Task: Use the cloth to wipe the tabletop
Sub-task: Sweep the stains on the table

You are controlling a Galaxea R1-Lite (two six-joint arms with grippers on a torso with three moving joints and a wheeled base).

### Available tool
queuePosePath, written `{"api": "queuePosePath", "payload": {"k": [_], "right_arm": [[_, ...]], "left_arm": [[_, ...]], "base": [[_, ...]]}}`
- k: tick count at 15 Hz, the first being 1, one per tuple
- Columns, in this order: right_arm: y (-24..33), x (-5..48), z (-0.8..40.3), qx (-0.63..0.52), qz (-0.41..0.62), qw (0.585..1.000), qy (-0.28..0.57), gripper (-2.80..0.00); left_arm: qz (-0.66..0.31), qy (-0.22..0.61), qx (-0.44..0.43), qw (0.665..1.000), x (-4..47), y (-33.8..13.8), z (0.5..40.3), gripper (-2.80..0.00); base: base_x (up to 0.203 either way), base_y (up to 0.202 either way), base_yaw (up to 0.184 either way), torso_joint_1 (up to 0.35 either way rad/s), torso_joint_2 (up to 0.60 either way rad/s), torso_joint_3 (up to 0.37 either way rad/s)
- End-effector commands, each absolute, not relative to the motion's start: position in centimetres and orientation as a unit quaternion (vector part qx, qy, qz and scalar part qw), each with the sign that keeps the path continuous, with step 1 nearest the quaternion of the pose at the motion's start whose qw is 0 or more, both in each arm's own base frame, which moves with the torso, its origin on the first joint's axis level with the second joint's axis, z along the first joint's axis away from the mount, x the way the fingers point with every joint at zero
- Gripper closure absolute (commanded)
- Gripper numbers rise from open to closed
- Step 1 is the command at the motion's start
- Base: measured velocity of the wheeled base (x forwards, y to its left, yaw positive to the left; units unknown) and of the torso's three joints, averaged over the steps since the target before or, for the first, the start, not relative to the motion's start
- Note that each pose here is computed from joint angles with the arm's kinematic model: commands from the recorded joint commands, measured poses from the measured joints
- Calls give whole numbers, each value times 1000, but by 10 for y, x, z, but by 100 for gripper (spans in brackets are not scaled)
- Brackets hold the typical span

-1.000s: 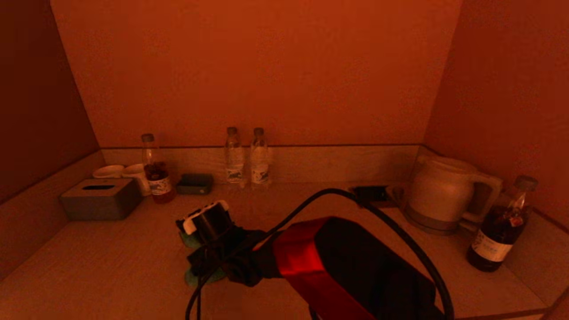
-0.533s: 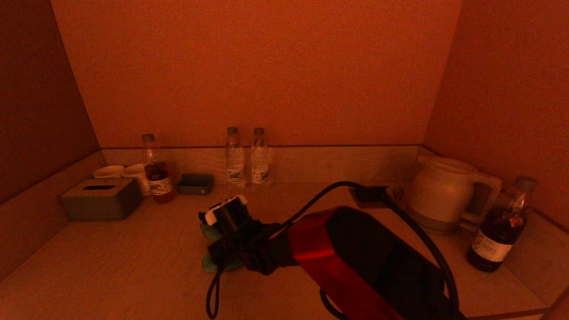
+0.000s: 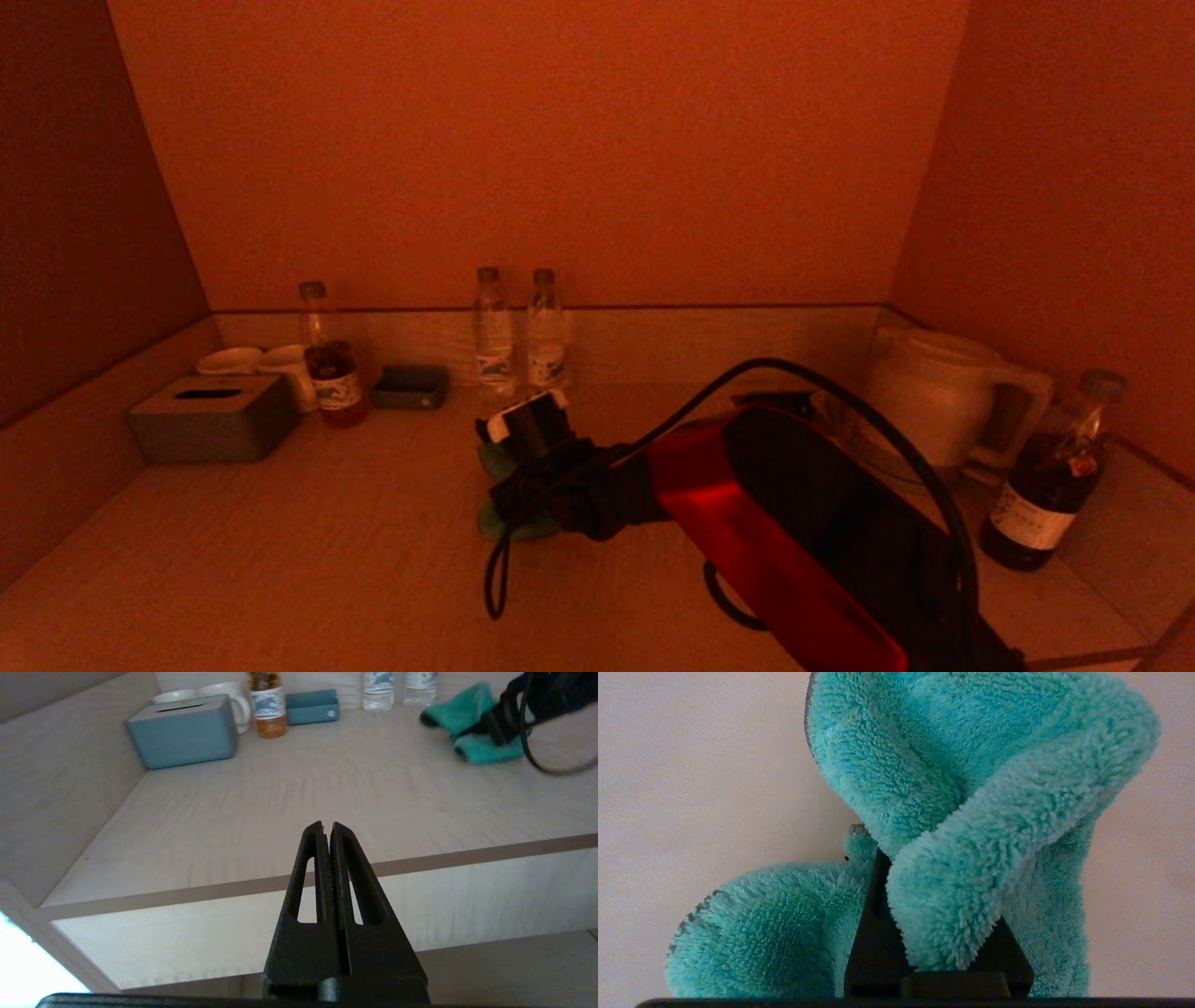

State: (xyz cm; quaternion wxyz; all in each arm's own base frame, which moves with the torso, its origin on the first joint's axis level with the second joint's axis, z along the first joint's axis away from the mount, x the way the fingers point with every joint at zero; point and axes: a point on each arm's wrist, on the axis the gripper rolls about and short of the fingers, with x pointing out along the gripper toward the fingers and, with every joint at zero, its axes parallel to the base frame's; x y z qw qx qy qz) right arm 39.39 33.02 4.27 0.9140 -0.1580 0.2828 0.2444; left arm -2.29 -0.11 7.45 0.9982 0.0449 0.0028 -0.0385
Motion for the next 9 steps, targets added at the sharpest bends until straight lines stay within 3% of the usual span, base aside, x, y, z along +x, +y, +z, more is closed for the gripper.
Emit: {"api": "queuePosePath", "payload": {"k": [1,9], "right_arm": [[319,403,47,-153,232,919,280,0],[296,426,52,-139,203,931,271,0]], "left_arm": [[-39,3,45,998,-23,-1,75,0],[-38,3,45,998,-23,-1,75,0]], "base": [[0,0,0,0,0,0],[0,0,0,0,0,0]]}}
